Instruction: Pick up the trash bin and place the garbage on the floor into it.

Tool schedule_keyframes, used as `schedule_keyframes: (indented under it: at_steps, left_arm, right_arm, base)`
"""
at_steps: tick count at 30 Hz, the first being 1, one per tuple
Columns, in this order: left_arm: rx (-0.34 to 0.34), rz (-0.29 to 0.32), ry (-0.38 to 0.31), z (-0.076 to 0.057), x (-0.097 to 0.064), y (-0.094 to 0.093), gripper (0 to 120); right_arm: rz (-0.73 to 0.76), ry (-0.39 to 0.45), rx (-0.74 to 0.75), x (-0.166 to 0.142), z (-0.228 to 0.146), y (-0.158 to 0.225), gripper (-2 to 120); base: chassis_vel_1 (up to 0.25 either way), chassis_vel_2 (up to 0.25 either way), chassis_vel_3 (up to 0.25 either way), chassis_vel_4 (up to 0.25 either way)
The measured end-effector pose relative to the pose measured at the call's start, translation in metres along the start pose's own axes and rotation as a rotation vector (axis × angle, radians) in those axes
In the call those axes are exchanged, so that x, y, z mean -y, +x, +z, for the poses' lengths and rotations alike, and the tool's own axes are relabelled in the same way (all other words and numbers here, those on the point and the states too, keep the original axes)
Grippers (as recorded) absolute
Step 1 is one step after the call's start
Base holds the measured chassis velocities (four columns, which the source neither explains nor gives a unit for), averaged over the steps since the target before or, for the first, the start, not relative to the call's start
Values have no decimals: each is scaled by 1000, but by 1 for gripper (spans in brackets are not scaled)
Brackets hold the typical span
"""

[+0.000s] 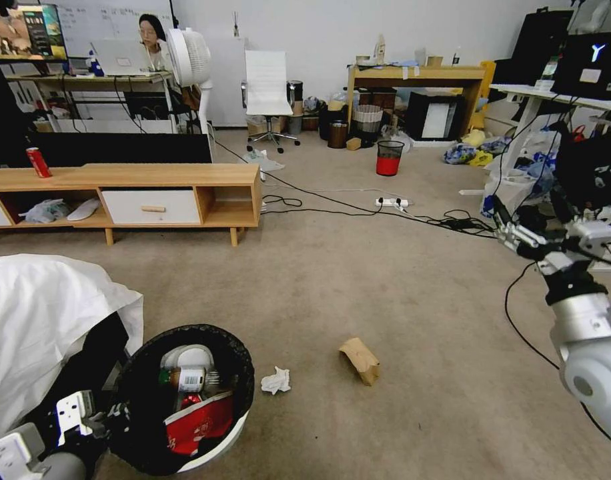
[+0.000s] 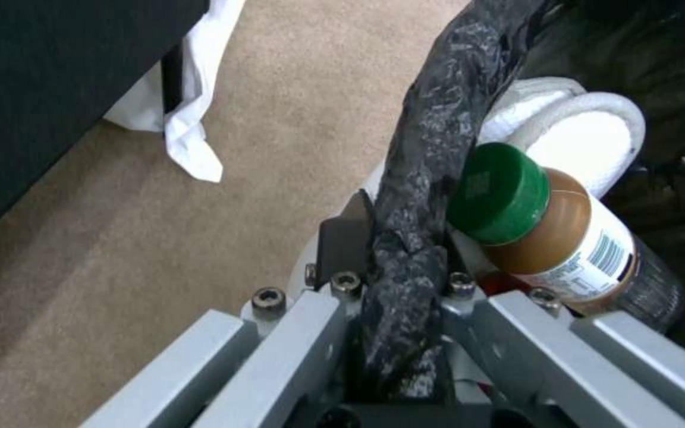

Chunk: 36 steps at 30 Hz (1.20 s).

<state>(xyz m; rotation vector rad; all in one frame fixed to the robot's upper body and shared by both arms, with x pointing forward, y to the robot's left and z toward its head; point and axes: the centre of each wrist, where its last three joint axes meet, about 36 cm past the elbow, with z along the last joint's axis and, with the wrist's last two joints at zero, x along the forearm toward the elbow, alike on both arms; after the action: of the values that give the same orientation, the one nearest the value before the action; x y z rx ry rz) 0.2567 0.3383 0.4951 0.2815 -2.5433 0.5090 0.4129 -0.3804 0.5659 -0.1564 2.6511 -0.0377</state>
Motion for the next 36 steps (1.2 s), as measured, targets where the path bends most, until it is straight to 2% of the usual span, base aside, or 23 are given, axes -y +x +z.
schedule_keyframes:
  at_steps: [4,10,17,36]
  left_arm:
    - [-7,8,12,2,0,1,2]
    - [-13,9,22,5,2,2,2]
    - [-6,9,28,3,3,1,2]
    - [-11,5,29,5,3,0,2]
  right_arm:
    - [44,14,-21,-1,16,23,100]
    - [71,46,-34,3,29,37,100]
    - [109,83,-38,8,31,51,100]
    - [107,96,-60,4,38,59,100]
  base:
    - [0,0,0,0]
    - [0,0,0,0]
    - [0,0,0,0]
    - [38,46,39,41]
